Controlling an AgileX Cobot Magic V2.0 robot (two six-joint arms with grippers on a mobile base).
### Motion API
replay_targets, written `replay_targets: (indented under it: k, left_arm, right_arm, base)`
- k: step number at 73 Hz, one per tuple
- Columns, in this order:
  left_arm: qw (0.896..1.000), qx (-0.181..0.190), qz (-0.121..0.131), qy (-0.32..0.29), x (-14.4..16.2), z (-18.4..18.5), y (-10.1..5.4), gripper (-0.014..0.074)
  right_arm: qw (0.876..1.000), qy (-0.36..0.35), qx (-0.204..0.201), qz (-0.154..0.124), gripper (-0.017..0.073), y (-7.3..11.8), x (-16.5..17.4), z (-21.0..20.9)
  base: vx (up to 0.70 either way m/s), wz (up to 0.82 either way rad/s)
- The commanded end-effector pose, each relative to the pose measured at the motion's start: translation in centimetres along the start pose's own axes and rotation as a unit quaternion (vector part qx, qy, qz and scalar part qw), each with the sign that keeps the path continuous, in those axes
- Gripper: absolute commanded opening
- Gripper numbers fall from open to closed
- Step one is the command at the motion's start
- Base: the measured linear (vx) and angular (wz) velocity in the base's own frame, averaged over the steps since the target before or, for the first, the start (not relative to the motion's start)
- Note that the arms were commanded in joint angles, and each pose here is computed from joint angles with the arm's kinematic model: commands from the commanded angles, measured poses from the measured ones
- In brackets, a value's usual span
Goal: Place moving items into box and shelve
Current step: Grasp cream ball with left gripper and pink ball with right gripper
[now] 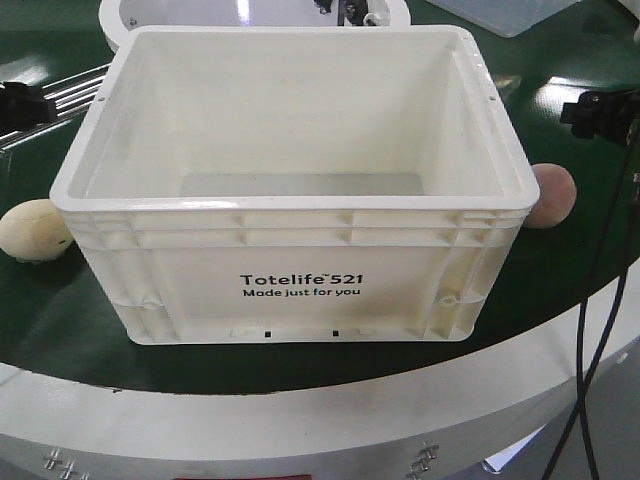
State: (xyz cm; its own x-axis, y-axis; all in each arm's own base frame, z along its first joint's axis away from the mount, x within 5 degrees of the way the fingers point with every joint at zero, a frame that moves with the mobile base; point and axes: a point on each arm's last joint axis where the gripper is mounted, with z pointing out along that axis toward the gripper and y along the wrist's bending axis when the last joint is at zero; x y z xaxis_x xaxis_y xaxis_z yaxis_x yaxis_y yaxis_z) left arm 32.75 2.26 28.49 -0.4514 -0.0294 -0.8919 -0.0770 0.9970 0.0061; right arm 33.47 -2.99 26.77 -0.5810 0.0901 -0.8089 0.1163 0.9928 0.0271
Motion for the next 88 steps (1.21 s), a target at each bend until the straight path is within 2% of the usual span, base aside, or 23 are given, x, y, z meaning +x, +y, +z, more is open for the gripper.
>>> replay_targets:
  k: [1, 10, 18, 42, 67, 73, 76, 80, 88]
  left_arm:
    - [0.998, 0.009, -0.011, -0.060, -2.2, -0.7, -0.1, 0.0555]
    - [0.999, 0.009, -0.010, -0.048, -1.7, 0.0, -0.1, 0.0555]
    - [0.999, 0.009, -0.010, -0.046, -1.6, 0.2, -0.1, 0.0555]
    - [0.999, 0.010, -0.010, -0.047, -1.5, 0.4, -0.2, 0.0555]
    - [0.999, 0.010, -0.010, -0.047, -1.5, 0.4, -0.2, 0.0555]
    - [0.999, 0.010, -0.010, -0.044, -1.4, 0.4, -0.2, 0.0555]
    - [0.999, 0.009, -0.010, -0.042, -1.4, 0.4, -0.1, 0.0555]
    - [0.999, 0.008, -0.010, -0.039, -1.3, 0.4, -0.1, 0.0555]
    - [0.999, 0.006, -0.010, -0.030, -1.2, 0.4, -0.1, 0.0555]
  right_arm:
    - [0.999, -0.050, -0.006, 0.011, 0.0588, 0.2, -1.8, -0.3]
    - [0.999, -0.023, -0.007, 0.025, 0.0588, 0.2, -0.8, 1.2]
    - [1.000, -0.006, -0.007, 0.026, 0.0582, 0.2, -0.1, 2.3]
    - [0.999, 0.025, -0.036, -0.002, 0.0524, 3.1, 1.7, 4.8]
    - [0.996, 0.083, -0.030, -0.017, 0.0502, 3.0, 4.5, 7.8]
    - [0.995, 0.095, -0.029, -0.016, 0.0451, 2.9, 5.0, 8.2]
    - [0.994, 0.101, -0.028, -0.014, 0.0388, 2.9, 5.2, 8.4]
    - [0.993, 0.110, -0.027, -0.014, 0.0302, 2.9, 5.4, 8.4]
    - [0.992, 0.120, -0.026, -0.014, 0.0064, 2.9, 5.6, 8.5]
  base:
    - [0.00, 0.00]
    - [0.00, 0.00]
    - [0.00, 0.00]
    - [0.00, 0.00]
    - [0.00, 0.00]
    - [0.00, 0.00]
    - [0.00, 0.00]
    - [0.00, 0.00]
    - [0.00, 0.00]
